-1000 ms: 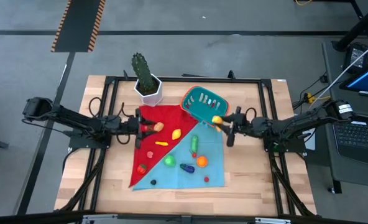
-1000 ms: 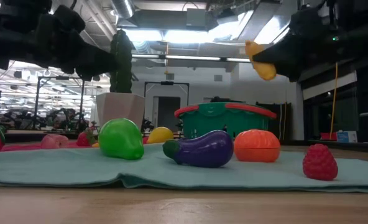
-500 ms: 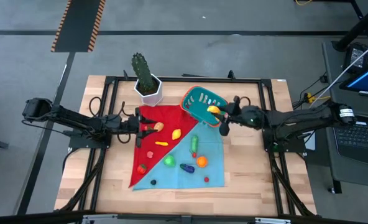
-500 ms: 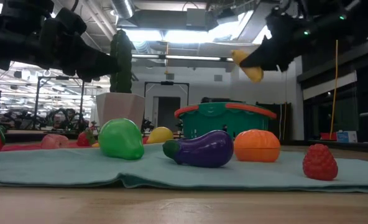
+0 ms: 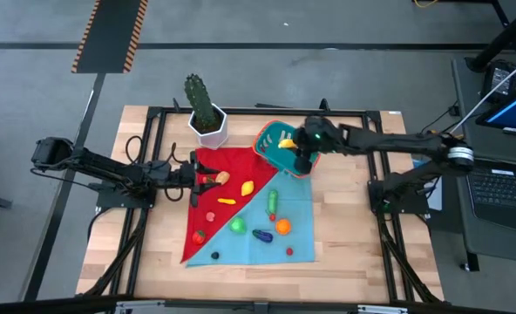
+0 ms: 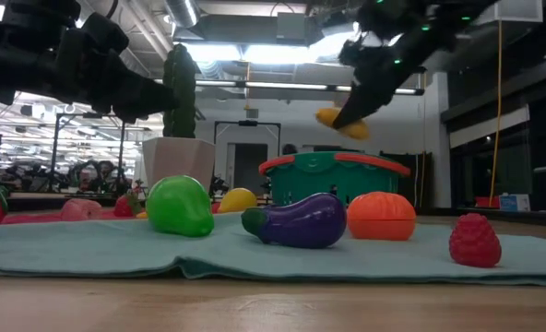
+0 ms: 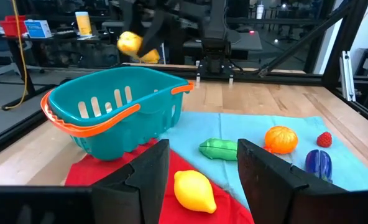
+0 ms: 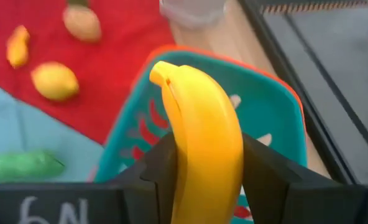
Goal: Pick and placing Produce into tupperware
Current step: Put the yellow banana into the blue basket
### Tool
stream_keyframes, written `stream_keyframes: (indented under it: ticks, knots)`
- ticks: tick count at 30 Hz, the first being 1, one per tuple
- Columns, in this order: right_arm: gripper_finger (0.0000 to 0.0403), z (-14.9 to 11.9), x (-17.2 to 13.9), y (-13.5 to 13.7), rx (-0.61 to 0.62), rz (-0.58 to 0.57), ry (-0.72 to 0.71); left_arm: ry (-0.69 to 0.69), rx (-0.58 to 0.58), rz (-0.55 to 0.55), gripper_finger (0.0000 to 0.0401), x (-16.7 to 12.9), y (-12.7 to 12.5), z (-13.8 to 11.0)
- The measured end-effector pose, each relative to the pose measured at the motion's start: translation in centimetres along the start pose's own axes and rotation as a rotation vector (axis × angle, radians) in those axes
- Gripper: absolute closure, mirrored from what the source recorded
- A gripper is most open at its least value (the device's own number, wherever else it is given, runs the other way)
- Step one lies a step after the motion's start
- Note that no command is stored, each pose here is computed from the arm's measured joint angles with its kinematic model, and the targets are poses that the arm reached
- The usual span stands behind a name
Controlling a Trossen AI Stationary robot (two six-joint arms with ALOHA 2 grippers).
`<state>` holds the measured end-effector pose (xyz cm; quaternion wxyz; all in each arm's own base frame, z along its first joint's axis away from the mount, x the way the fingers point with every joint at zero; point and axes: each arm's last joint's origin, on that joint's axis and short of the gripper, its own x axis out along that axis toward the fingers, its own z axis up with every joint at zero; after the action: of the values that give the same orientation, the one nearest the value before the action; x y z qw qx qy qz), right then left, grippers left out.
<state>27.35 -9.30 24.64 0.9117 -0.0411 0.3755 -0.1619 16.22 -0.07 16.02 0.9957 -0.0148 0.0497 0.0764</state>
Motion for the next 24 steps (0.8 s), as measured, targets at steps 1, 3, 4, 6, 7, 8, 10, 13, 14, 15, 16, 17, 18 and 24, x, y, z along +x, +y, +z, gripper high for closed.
stream_keyframes:
  ticks: [1, 3, 4, 6, 7, 8, 10, 13, 14, 15, 16, 17, 18, 24]
  knots:
    - [0.0258, 0.4, 0.4, -0.3, -0.015, -0.001, 0.033, 0.001, 0.0, 0.0, 0.0222, 0.0, 0.0, 0.0]
    - [0.0258, 1.1, 1.1, -0.7, -0.057, 0.004, 0.089, 0.0, 0.001, 0.0, 0.0222, 0.0, 0.0, 0.0]
    - [0.0258, 1.5, 1.5, -0.9, -0.082, 0.008, 0.11, 0.001, 0.001, 0.0, 0.0222, 0.0, 0.0, 0.0]
    - [0.0258, 2.2, 2.3, -1.1, -0.135, 0.023, 0.148, 0.0, 0.002, 0.0, 0.0222, 0.0, 0.0, 0.0]
    - [0.0258, 2.6, 2.6, -1.1, -0.158, 0.039, 0.156, 0.001, 0.002, 0.0, 0.0222, 0.0, 0.0, 0.0]
    - [0.0258, 2.9, 3.0, -1.3, -0.174, 0.051, 0.169, 0.001, 0.002, 0.0, 0.0222, 0.0, 0.0, 0.0]
    - [0.0258, 3.4, 3.8, -1.5, -0.204, 0.063, 0.205, 0.004, 0.003, 0.0, 0.0222, 0.0, 0.0, 0.0]
    - [0.0258, 3.9, 4.9, -2.2, -0.198, 0.063, 0.253, 0.008, 0.003, 0.0, 0.0222, 0.0, 0.0, -0.1]
    - [0.0258, 4.0, 5.2, -2.4, -0.195, 0.062, 0.266, 0.008, 0.004, 0.0, 0.0222, 0.0, 0.0, -0.1]
    - [0.0258, 4.1, 5.5, -2.6, -0.192, 0.061, 0.276, 0.009, 0.004, 0.0, 0.0222, 0.0, 0.0, -0.1]
    - [0.0258, 4.1, 5.9, -2.8, -0.189, 0.062, 0.291, 0.01, 0.004, 0.0, 0.0222, 0.0, 0.0, -0.1]
    - [0.0258, 4.0, 6.2, -2.9, -0.185, 0.064, 0.303, 0.012, 0.004, 0.0, 0.0222, 0.0, 0.0, -0.1]
    - [0.0258, 3.9, 6.5, -3.0, -0.183, 0.064, 0.309, 0.015, 0.005, 0.001, 0.0222, 0.0, 0.0, -0.1]
    - [0.0258, 3.1, 7.6, -3.2, -0.154, 0.071, 0.365, 0.025, 0.007, 0.001, 0.0222, 0.0, 0.0, -0.2]
